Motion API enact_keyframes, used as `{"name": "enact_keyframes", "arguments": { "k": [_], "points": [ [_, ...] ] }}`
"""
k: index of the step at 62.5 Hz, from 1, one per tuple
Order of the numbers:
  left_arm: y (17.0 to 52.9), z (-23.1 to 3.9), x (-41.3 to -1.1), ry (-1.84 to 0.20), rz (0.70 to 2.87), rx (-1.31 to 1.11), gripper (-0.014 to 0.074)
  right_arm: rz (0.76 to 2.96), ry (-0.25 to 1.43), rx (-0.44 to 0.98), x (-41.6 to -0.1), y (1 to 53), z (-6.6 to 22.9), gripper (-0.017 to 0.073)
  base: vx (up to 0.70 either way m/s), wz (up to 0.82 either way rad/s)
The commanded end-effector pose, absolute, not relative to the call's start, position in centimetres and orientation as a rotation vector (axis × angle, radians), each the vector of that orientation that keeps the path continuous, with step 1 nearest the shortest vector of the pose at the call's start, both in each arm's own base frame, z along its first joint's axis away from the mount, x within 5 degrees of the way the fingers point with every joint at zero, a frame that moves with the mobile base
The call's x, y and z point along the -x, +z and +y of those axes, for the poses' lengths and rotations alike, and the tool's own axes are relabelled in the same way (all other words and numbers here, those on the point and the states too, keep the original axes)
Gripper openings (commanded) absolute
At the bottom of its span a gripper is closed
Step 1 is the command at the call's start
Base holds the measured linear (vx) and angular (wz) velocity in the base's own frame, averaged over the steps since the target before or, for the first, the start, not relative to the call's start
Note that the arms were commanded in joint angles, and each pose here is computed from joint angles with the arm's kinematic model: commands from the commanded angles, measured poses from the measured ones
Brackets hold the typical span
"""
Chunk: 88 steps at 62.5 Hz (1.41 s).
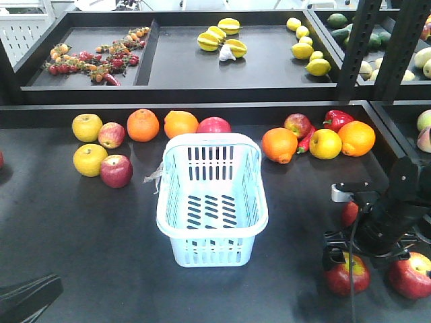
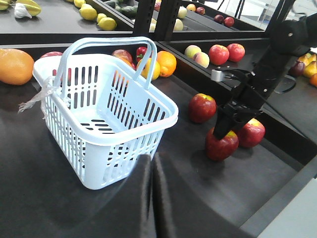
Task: Pick three apples into basket with both arms
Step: 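Reach the right gripper down over a red apple and close on it, then carry the apple over the basket and release it inside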
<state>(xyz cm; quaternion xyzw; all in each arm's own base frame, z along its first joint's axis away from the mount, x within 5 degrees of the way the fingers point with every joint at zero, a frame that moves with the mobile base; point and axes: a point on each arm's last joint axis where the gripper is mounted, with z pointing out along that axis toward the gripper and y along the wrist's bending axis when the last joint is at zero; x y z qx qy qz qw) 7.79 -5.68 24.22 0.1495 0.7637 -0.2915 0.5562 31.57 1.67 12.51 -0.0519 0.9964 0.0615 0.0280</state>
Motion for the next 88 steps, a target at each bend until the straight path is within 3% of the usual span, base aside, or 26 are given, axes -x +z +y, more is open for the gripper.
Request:
{"name": "enact_keyframes", "arguments": {
  "k": [1, 16, 26, 33, 42, 57, 67, 76, 81, 88],
  "points": [
    [25.2, -5.7, -8.0, -0.702, 1.775, -0.321, -0.0008, 3.015, 0.175, 0.145, -32.7, 13.6, 1.5, 0.0658, 0.0, 0.0],
    [25.2, -5.7, -8.0, -0.702, 1.776, -0.322, -0.0008, 3.068, 0.178, 0.142, -33.2, 11.5, 1.4, 0.0648, 0.0, 0.0],
    [25.2, -5.7, -8.0, -0.702, 1.776, -0.322, -0.0008, 3.069, 0.177, 0.136, -33.3, 11.1, 1.4, 0.0589, 0.0, 0.0],
    [25.2, -5.7, -8.0, -0.702, 1.776, -0.322, -0.0008, 3.066, 0.176, 0.136, -33.3, 11.2, 1.4, 0.0491, 0.0, 0.0],
    [25.2, -5.7, -8.0, -0.702, 1.776, -0.322, -0.0008, 3.047, 0.182, 0.151, -33.2, 12.3, 1.5, 0.0285, 0.0, 0.0],
    [25.2, -5.7, -8.0, -0.702, 1.776, -0.322, -0.0008, 2.902, 0.265, 0.27, -31.8, 18.9, 2.1, -0.0016, 0.0, 0.0],
    [25.2, -5.7, -8.0, -0.702, 1.776, -0.322, -0.0008, 2.694, 0.42, 0.37, -29.6, 25.0, 3.4, -0.0008, 0.0, 0.0],
    [25.2, -5.7, -8.0, -0.702, 1.776, -0.322, -0.0008, 2.487, 0.696, 0.448, -28.3, 28.5, 5.3, -0.0009, 0.0, 0.0],
    [25.2, -5.7, -8.0, -0.702, 1.776, -0.322, -0.0008, 2.368, 0.893, 0.506, -28.0, 29.5, 7.2, -0.0007, 0.0, 0.0],
    [25.2, -5.7, -8.0, -0.702, 1.776, -0.322, -0.0008, 2.281, 0.989, 0.589, -28.2, 29.5, 10.6, -0.0005, 0.0, 0.0]
  ]
}}
